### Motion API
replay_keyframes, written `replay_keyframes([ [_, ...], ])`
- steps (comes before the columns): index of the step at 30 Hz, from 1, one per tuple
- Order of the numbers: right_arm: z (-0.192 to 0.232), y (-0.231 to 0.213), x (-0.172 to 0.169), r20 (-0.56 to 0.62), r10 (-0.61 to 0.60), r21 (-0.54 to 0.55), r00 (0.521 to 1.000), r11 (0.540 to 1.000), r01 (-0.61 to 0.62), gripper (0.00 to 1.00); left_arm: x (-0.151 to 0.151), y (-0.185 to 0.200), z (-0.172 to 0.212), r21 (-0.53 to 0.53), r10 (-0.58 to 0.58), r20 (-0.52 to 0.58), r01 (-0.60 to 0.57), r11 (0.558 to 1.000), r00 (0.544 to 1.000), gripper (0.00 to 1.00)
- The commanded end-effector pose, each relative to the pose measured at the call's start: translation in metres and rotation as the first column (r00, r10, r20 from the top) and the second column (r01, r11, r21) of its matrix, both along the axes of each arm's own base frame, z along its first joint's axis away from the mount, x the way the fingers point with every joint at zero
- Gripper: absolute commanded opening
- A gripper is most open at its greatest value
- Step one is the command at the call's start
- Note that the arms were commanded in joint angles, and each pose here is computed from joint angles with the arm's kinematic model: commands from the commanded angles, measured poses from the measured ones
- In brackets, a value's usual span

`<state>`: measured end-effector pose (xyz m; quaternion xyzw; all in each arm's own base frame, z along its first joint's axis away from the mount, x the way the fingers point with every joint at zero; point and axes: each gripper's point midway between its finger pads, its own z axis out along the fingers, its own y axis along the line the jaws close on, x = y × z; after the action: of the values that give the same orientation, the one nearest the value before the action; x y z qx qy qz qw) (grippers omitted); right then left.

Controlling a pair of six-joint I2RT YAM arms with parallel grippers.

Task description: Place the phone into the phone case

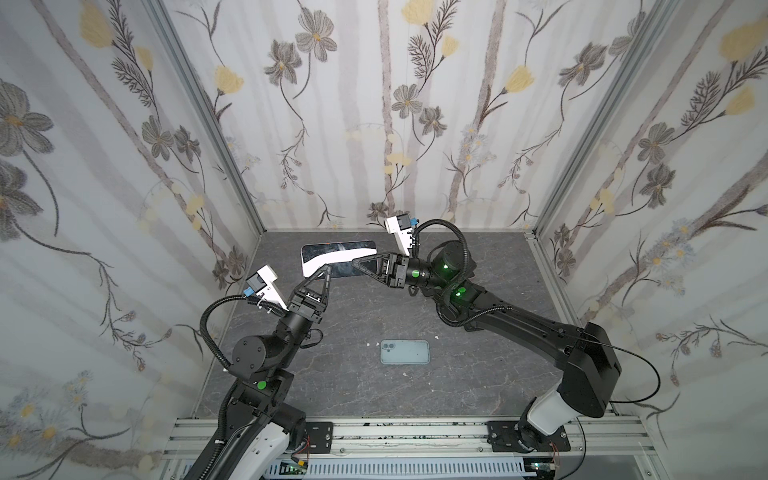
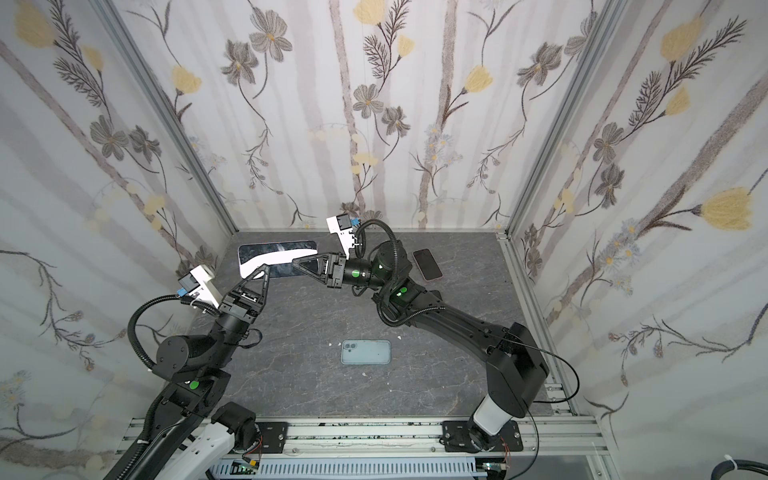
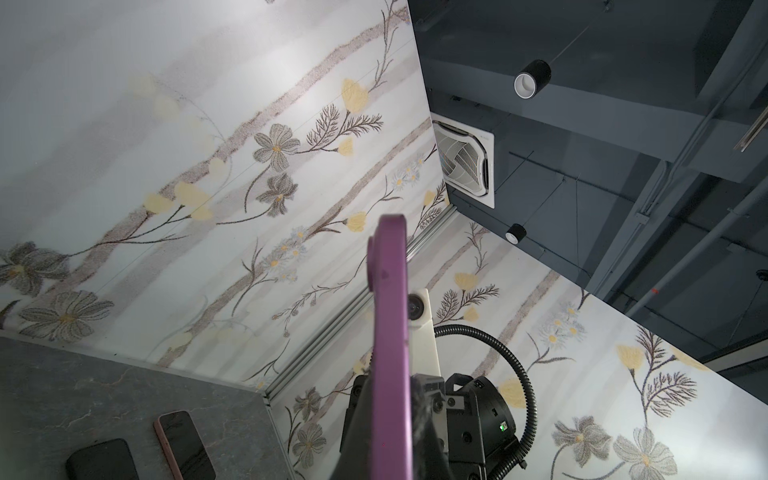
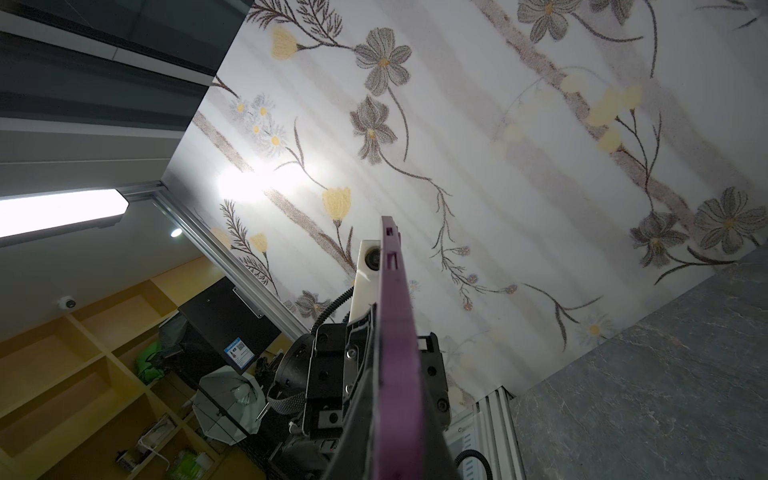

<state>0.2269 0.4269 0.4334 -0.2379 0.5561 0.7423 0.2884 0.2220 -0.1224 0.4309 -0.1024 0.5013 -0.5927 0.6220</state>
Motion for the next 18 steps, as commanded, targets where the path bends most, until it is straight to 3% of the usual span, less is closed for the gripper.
replay_keyframes([
  [1,0.006,-0.008,0.002,0.059,-0.07,-0.004,0.996,0.998,0.07,0.0,0.009,0.006,-0.008,0.052,0.075,-0.015,-0.075,0.996,0.997,0.06],
  [5,0.002,-0.014,0.0,0.062,-0.102,-0.031,0.993,0.994,0.104,0.0,0.011,0.002,-0.007,0.045,0.057,-0.009,-0.057,0.997,0.998,0.23],
  [9,-0.003,-0.021,0.005,0.066,-0.159,-0.074,0.985,0.984,0.164,0.0,0.013,0.003,-0.009,0.053,0.068,-0.018,-0.067,0.996,0.998,0.57],
  [11,-0.008,-0.027,0.009,0.057,-0.201,-0.105,0.978,0.973,0.206,0.0,0.016,0.007,-0.016,0.063,0.1,-0.047,-0.097,0.993,0.994,0.68],
  [14,-0.027,-0.042,0.02,0.02,-0.293,-0.179,0.956,0.939,0.292,0.0,0.02,0.019,-0.035,0.085,0.172,-0.11,-0.163,0.983,0.979,0.74],
  [18,-0.081,-0.072,0.036,-0.031,-0.48,-0.368,0.877,0.821,0.436,0.0,0.027,0.034,-0.077,0.143,0.271,-0.222,-0.244,0.959,0.937,0.75],
])
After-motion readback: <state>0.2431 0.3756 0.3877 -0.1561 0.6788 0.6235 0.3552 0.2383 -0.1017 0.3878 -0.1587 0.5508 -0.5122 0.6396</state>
